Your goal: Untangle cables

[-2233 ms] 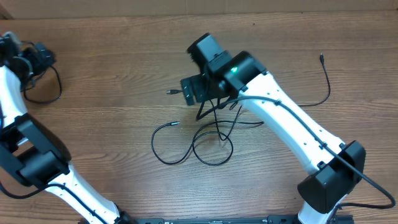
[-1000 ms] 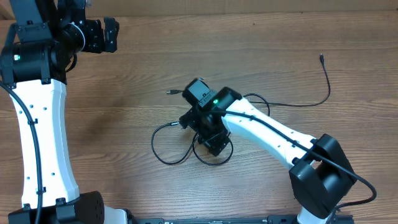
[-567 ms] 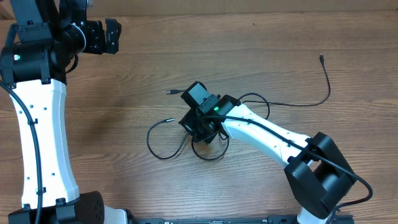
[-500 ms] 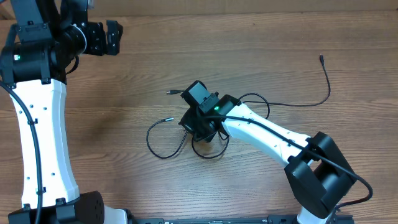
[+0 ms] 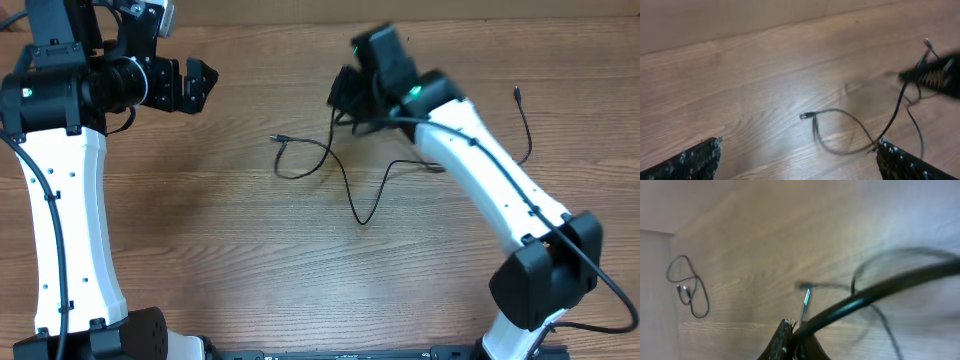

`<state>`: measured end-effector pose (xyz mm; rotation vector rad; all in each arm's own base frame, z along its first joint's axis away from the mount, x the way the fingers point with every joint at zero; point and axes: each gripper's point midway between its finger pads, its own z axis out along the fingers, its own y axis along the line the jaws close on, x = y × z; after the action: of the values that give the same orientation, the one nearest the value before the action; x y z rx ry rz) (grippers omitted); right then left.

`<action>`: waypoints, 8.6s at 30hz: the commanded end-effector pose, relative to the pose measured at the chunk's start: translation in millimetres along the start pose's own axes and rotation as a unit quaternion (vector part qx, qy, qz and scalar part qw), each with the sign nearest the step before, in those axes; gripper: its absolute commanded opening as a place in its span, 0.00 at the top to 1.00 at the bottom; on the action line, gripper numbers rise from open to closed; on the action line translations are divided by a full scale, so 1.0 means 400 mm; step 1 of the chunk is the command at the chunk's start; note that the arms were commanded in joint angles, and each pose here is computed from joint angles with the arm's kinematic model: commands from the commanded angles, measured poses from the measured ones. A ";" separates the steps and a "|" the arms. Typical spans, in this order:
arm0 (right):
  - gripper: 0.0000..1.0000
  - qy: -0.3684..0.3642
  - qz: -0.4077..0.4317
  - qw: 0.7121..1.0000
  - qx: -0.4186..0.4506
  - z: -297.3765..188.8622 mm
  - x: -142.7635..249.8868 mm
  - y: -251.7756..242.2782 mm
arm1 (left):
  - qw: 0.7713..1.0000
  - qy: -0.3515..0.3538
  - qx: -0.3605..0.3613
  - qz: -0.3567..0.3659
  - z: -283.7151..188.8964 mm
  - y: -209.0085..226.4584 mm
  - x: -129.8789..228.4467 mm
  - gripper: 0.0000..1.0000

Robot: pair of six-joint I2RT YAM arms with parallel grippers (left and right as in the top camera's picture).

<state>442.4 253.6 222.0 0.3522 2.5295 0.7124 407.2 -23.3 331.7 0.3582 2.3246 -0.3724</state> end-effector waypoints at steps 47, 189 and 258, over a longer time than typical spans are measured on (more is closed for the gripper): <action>0.96 0.038 -0.232 0.877 -0.420 -0.620 0.017 0.460 | 0.809 -0.196 0.465 0.301 0.045 -0.458 -0.049 0.00; 0.00 0.139 -0.080 0.978 0.136 -0.155 0.058 -0.235 | 0.719 -0.033 -0.403 -0.565 -0.249 0.855 0.753 0.95; 0.00 0.074 -0.121 0.961 0.239 -0.176 -0.014 -0.315 | 0.978 -0.133 -0.092 -0.133 -0.063 0.150 0.030 0.00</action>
<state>391.6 133.8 201.7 0.1371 2.8533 0.1456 402.6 86.6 316.4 -0.3386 2.1331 -0.2826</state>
